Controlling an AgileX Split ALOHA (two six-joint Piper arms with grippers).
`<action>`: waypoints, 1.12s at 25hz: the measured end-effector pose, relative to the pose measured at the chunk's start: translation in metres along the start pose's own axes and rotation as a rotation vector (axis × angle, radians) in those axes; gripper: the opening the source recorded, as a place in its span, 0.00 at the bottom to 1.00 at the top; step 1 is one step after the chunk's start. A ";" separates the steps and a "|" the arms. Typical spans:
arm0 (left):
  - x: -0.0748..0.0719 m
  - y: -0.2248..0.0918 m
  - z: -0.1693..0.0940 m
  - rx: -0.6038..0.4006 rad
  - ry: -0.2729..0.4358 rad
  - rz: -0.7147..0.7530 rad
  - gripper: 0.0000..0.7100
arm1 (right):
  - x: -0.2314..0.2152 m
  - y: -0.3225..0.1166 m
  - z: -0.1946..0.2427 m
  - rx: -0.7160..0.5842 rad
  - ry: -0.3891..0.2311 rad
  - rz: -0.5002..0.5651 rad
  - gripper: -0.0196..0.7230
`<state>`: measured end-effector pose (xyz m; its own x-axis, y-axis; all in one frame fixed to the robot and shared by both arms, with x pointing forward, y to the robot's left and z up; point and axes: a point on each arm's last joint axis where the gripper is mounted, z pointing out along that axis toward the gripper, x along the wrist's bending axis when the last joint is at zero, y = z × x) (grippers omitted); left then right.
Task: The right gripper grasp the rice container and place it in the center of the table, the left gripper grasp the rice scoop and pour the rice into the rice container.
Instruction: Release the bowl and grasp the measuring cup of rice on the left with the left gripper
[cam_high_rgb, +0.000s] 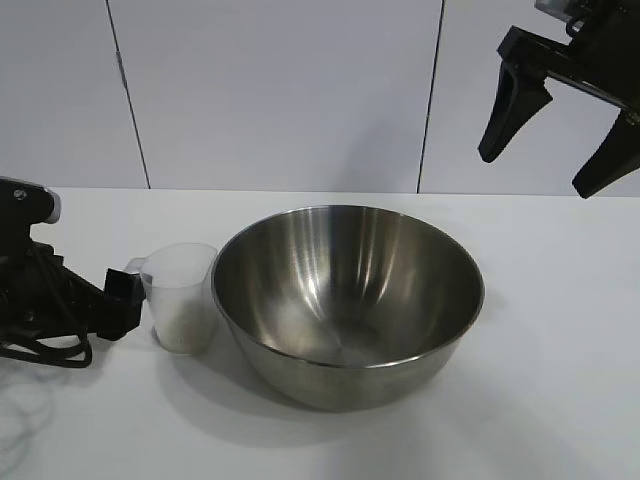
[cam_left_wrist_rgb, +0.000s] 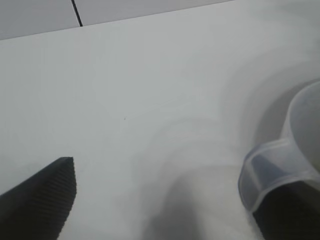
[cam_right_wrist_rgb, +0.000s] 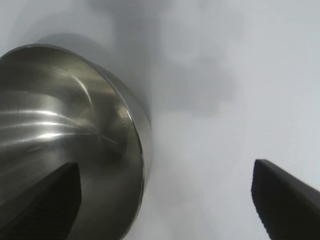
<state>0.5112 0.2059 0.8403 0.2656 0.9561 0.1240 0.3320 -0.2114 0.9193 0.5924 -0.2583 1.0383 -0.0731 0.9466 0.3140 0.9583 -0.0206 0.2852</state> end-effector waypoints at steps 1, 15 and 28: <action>0.000 0.000 0.000 0.000 0.000 0.000 0.88 | 0.000 0.000 0.000 -0.001 0.000 0.000 0.89; 0.000 0.000 0.000 0.000 0.000 -0.032 0.61 | 0.000 0.000 0.000 -0.003 0.000 0.001 0.89; 0.000 0.000 0.000 0.000 0.000 -0.034 0.35 | 0.000 0.000 0.000 -0.003 0.000 0.001 0.89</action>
<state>0.5111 0.2059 0.8402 0.2542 0.9627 0.0929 0.3411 -0.1791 0.9228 0.5927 -0.2582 1.0384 -0.0727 0.9465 0.3145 0.9574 -0.0222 0.2880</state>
